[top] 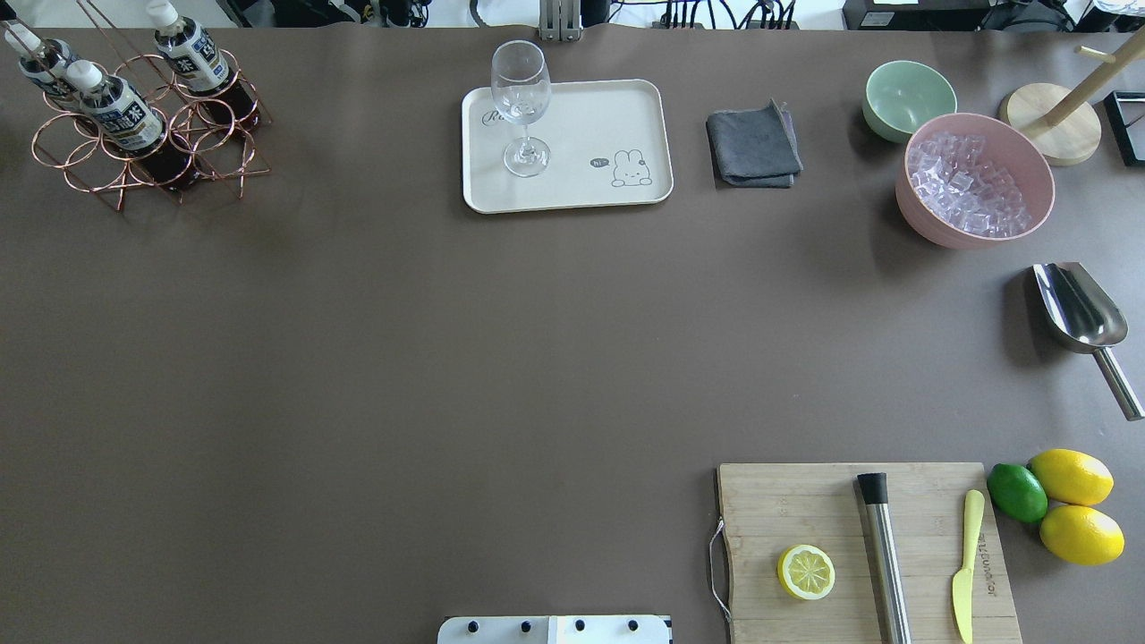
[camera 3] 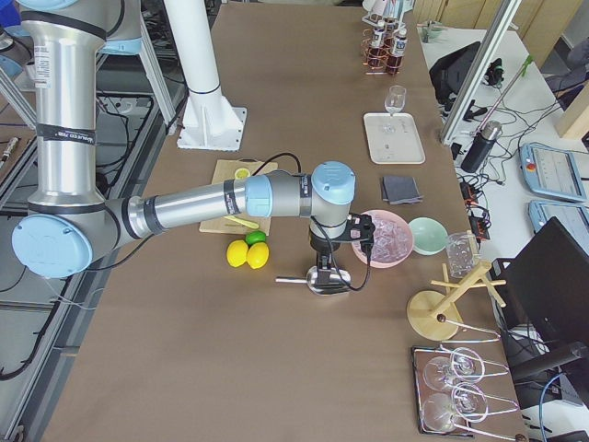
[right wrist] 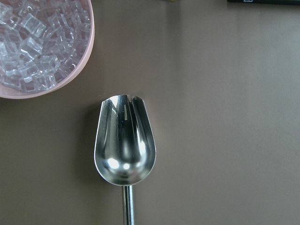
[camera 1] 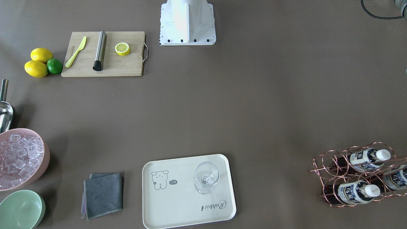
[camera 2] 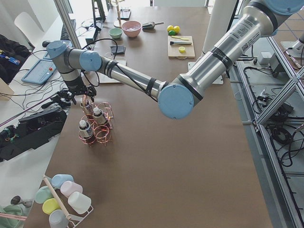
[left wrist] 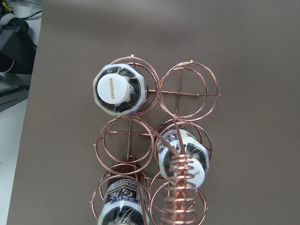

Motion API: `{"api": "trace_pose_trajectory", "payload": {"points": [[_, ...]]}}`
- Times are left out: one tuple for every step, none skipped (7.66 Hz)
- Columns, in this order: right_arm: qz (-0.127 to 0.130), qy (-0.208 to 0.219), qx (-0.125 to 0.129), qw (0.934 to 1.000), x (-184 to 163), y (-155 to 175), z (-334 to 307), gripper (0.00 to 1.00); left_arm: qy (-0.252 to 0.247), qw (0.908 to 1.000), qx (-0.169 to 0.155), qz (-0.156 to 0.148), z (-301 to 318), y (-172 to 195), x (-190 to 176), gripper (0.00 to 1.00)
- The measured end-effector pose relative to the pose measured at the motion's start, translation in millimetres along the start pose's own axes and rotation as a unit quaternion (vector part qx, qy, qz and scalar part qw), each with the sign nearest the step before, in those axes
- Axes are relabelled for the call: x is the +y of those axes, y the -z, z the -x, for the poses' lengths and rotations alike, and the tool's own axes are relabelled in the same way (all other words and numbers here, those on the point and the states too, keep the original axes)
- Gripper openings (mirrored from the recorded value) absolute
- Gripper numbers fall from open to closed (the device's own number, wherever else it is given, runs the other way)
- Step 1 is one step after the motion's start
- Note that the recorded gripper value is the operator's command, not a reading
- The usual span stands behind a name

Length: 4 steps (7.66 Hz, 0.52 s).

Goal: Take tea from basket to plate

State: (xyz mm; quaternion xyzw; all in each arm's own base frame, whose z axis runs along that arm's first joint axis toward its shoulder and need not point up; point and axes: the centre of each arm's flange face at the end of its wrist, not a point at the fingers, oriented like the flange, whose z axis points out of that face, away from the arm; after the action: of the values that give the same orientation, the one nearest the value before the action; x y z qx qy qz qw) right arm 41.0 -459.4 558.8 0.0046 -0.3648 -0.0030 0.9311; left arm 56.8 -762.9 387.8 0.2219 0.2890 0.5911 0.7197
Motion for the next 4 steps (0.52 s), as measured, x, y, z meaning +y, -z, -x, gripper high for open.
{"api": "trace_pose_trajectory", "payload": {"points": [[0.0,0.0,0.0,1.0,0.0,0.0,0.0,1.0,0.001,1.0,0.001,0.0,-0.3,-1.3,1.2,0.98],[0.0,0.0,0.0,1.0,0.1,-0.1,-0.1,1.0,0.001,1.0,0.002,-0.001,-0.4,-1.9,1.2,0.98],[0.0,0.0,0.0,1.0,0.1,0.0,0.1,1.0,0.0,1.0,0.002,-0.001,-0.5,-0.7,-0.3,0.97],[0.0,0.0,0.0,1.0,0.4,-0.3,-0.2,1.0,0.0,1.0,0.001,-0.001,-0.4,1.2,-2.2,0.92]]}}
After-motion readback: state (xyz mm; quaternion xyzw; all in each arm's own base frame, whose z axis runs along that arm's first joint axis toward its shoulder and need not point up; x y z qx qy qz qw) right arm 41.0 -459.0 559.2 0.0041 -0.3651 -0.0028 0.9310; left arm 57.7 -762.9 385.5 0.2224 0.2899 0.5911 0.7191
